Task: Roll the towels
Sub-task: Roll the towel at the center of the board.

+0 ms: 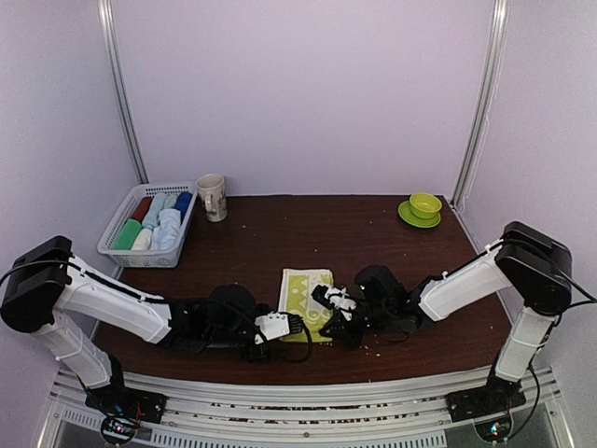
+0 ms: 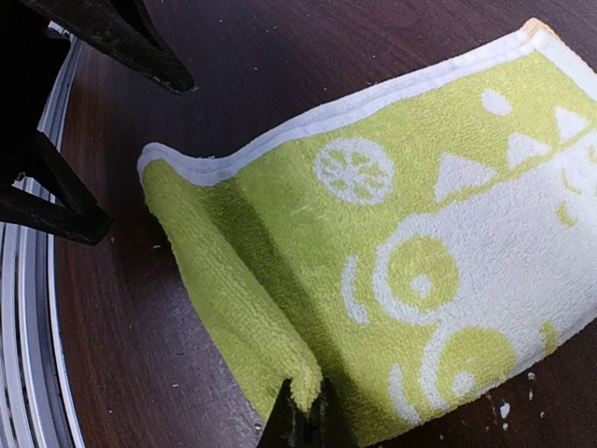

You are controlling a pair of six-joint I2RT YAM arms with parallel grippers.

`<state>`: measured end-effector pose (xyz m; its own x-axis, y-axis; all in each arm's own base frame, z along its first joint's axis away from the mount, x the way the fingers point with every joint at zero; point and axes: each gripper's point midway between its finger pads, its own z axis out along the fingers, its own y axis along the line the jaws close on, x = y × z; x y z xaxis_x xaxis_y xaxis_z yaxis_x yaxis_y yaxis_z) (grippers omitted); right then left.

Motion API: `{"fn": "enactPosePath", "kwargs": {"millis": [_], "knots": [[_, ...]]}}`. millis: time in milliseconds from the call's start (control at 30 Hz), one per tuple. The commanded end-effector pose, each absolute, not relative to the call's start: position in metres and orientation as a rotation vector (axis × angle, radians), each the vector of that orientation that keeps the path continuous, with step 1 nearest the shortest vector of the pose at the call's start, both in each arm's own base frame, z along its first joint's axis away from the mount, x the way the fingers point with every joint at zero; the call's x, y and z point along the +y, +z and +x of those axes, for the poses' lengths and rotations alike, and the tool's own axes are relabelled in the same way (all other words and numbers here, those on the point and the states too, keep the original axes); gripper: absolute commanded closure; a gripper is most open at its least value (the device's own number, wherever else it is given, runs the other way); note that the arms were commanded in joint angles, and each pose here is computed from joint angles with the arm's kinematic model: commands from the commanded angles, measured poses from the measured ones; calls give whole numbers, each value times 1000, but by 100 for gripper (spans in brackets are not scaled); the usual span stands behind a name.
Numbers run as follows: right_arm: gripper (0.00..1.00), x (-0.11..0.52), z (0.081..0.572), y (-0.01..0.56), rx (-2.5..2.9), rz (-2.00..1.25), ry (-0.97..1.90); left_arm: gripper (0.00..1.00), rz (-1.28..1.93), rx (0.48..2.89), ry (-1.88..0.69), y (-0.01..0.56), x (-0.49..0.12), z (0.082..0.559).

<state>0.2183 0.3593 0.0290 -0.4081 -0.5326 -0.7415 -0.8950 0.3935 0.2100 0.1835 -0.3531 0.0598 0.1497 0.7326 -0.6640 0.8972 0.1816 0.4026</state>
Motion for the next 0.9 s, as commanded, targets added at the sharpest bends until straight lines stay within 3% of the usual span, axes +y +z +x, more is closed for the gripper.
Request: {"fn": "enactPosePath", "kwargs": {"millis": [0,867], "knots": [[100,343,219,8,2212,-1173,800,30,1453,1616,-234,76,-366,201],[100,331,228,2,2265,-1113,795,32,1225,1686,-114,73,-369,239]]}}
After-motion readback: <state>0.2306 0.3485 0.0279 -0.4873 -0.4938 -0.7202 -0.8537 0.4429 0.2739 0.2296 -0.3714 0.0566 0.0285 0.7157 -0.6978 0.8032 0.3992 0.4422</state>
